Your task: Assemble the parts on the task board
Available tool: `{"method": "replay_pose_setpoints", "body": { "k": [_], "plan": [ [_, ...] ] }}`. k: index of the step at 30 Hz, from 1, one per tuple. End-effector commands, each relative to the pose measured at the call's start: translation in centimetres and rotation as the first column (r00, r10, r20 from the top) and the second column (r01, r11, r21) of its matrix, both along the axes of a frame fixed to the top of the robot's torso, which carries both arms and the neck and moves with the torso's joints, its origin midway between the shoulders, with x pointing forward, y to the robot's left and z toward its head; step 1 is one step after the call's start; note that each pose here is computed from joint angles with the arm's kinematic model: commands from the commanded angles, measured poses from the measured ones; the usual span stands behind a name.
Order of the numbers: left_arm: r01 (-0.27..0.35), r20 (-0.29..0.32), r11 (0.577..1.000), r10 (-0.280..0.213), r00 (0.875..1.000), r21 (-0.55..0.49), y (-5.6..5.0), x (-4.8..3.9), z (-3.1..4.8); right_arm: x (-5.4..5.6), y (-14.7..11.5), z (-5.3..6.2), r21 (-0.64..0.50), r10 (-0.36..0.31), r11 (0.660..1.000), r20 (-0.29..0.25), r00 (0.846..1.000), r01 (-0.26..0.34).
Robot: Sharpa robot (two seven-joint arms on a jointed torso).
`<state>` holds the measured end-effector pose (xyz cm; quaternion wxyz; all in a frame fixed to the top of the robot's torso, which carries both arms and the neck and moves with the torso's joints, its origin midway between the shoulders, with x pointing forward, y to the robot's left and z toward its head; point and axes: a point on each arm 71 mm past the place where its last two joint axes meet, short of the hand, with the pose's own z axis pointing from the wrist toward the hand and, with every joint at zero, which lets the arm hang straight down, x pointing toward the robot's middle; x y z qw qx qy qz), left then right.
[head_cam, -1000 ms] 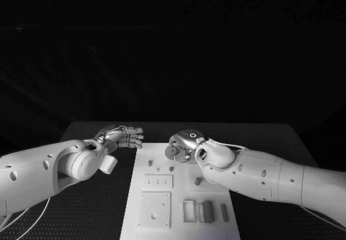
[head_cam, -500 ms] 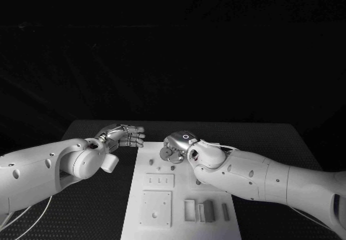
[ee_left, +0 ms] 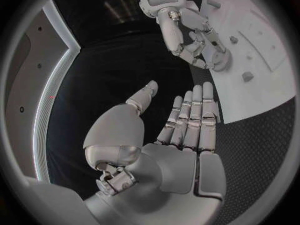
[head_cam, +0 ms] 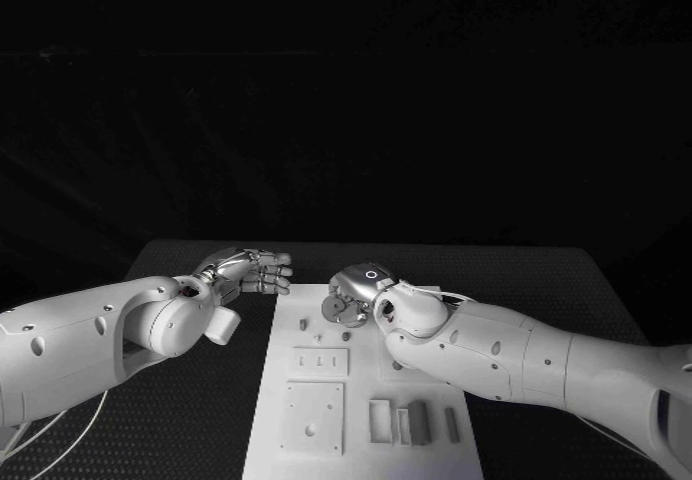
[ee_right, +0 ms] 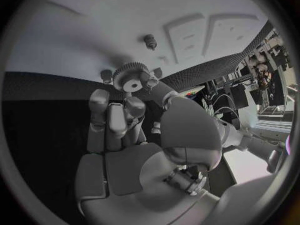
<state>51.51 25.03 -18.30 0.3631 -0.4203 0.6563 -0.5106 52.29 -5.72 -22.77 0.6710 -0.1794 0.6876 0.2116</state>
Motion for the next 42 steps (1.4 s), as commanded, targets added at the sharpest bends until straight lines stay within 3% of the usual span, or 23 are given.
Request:
{"method": "replay_pose_setpoints", "body": {
  "k": [1,10,32,42],
  "plan": [
    [0.019,0.007,1.0,-0.018,1.0,-0.007,-0.3,0.0,0.13,0.1,-0.1,-0.3,-0.014,0.002,1.0,-0.021,1.0,-0.002],
    [0.019,0.008,1.0,-0.019,1.0,-0.006,-0.4,0.08,0.12,0.6,-0.5,-0.7,-0.022,-0.016,1.0,-0.027,1.0,0.016],
    [0.021,0.012,1.0,-0.021,1.0,-0.007,-0.6,0.2,0.12,0.4,0.3,-1.0,-0.016,-0.009,1.0,-0.041,0.999,0.008],
    [0.019,0.012,1.0,-0.019,1.0,-0.007,-0.5,0.24,0.11,0.5,0.2,-1.3,-0.029,-0.023,0.999,-0.078,0.997,0.021]
  ]
}}
